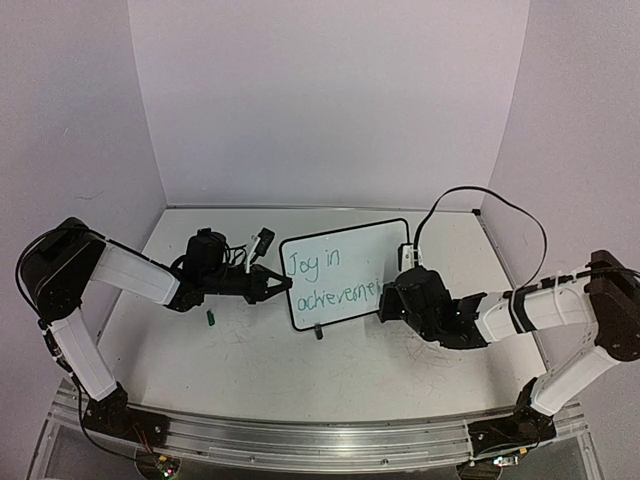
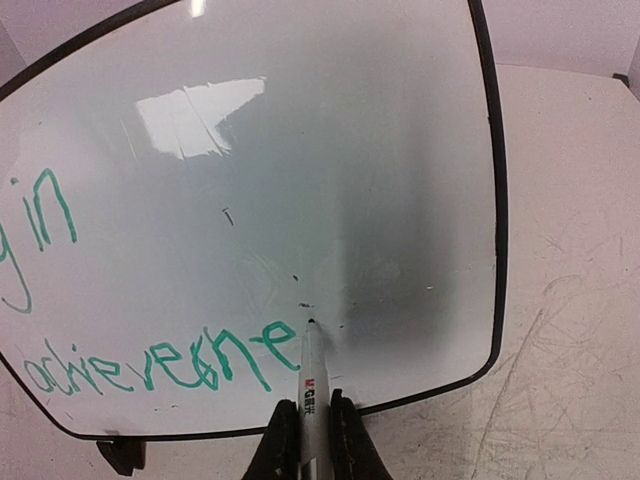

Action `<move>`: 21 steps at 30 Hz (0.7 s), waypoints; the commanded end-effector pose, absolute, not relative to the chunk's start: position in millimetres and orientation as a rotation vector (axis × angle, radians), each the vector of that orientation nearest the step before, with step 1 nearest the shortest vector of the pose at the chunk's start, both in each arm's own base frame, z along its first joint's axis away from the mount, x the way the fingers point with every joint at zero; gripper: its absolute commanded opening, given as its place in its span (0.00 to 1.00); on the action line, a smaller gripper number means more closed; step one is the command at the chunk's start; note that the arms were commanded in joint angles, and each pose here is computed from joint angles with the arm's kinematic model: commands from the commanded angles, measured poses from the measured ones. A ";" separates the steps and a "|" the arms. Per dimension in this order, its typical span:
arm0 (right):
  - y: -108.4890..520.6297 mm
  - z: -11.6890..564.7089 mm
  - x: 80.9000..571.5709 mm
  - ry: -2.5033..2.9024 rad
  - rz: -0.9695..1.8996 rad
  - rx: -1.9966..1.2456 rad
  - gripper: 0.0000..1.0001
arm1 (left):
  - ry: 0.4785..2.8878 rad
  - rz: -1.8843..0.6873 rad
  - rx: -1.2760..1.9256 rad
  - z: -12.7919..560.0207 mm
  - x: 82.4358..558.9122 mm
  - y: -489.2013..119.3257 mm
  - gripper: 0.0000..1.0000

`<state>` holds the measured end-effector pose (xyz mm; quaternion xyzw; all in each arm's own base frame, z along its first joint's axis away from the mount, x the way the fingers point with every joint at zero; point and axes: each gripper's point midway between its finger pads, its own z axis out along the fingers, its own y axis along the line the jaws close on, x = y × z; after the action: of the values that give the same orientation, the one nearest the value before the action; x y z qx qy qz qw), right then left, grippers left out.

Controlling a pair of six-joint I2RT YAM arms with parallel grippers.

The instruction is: Write a sentence on the whiteboard

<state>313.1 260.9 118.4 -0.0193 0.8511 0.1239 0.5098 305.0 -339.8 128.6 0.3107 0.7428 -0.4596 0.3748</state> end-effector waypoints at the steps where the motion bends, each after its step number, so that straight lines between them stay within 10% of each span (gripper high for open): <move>1: 268.4 137.5 324.4 1.994 0.319 -0.022 0.00 | 1.874 -1.138 0.812 137.9 311.2 -341.7 0.00; 21: 260.0 104.8 308.9 2.081 0.327 -0.027 0.00 | 1.878 -1.134 0.810 136.3 312.2 -341.8 0.00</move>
<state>311.9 263.0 114.4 -0.0177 0.8532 0.1328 0.5040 304.9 -339.7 127.9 0.3103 0.7442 -0.4592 0.3729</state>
